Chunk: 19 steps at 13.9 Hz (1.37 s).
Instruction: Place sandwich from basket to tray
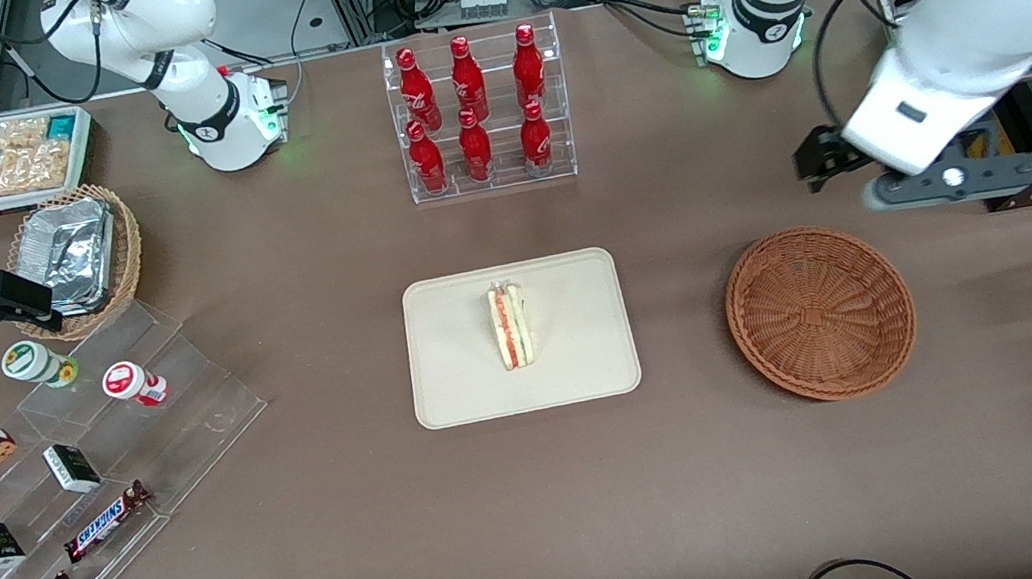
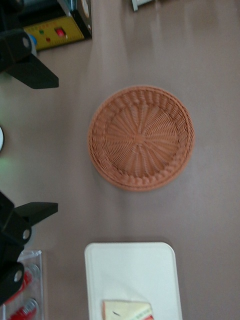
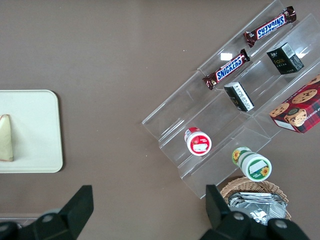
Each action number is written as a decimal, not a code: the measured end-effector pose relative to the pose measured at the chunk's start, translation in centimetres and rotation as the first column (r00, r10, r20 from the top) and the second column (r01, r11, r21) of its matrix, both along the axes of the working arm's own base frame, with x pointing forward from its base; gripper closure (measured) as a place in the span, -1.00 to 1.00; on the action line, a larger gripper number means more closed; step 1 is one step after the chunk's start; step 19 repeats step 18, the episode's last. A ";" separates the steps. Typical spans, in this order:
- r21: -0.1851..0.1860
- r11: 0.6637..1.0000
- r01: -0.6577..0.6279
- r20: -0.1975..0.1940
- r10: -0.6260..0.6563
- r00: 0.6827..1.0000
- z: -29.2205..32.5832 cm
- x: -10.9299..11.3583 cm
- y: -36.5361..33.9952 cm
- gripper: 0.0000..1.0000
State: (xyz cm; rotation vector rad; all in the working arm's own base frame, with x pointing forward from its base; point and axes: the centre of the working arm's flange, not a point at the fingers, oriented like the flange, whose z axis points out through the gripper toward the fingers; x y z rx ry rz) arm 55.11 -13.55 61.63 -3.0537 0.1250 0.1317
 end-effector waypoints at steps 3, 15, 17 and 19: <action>-0.020 1.000 0.023 -0.012 -0.024 1.000 1.5 -0.4 6.2 -1.00; -0.034 0.999 -0.009 -0.023 0.008 1.000 1.9 -1.1 11.1 -1.00; -0.034 0.999 -0.019 -0.026 0.018 1.000 1.9 -1.2 11.6 -1.00; -0.033 0.999 -0.020 -0.029 0.019 0.999 1.9 -1.2 11.7 -1.00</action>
